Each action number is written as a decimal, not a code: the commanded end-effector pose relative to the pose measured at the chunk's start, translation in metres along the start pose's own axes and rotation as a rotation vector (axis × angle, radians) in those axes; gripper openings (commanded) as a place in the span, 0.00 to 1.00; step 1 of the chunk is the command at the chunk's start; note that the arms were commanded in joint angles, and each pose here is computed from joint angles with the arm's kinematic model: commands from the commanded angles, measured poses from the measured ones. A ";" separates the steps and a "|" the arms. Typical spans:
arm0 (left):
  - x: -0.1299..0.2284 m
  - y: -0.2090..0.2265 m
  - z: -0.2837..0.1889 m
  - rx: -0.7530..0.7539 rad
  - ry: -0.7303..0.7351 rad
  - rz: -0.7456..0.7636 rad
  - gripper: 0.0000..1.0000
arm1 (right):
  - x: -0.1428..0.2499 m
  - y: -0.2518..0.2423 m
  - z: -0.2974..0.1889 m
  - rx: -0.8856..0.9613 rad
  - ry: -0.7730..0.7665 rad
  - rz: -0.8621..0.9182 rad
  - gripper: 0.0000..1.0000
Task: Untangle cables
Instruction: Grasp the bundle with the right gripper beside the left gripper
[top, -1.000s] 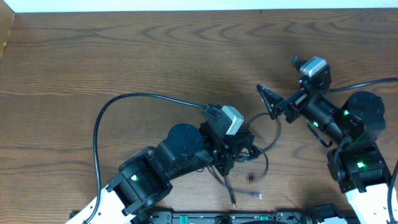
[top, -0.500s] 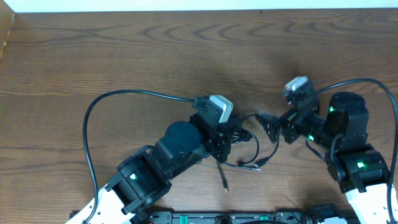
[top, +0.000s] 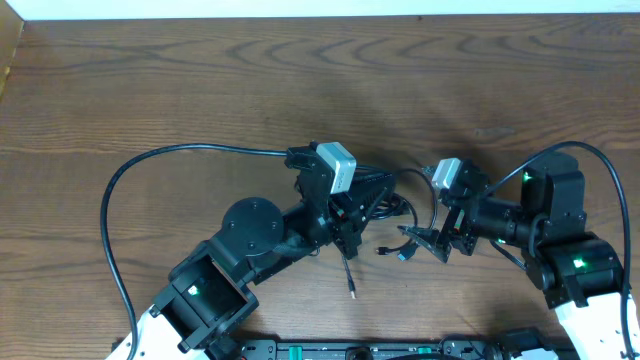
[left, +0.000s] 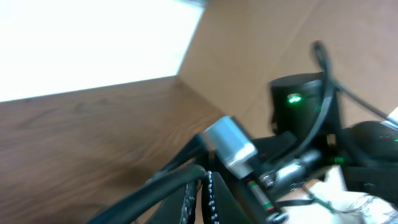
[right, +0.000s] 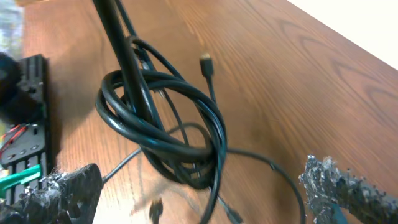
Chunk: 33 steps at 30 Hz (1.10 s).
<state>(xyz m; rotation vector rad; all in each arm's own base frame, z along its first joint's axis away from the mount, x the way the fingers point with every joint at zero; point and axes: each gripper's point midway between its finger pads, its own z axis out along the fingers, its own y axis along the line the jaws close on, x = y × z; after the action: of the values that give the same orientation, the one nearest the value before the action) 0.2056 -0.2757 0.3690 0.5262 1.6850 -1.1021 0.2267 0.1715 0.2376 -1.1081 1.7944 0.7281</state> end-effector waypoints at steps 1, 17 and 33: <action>-0.013 -0.023 -0.006 0.111 -0.030 -0.011 0.07 | -0.009 0.010 0.002 -0.079 -0.045 -0.046 0.99; -0.015 -0.023 -0.005 0.113 -0.035 -0.043 0.08 | -0.020 0.021 0.007 -0.171 -0.108 -0.118 0.03; 0.034 0.000 -0.006 0.017 0.159 -0.008 0.53 | -0.030 0.014 0.007 -0.151 -0.133 -0.035 0.01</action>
<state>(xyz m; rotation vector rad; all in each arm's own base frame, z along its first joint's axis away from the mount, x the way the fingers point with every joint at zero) 0.1918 -0.2791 0.3455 0.5773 1.8003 -1.1525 0.2244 0.1916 0.2525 -1.2054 1.6135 0.8390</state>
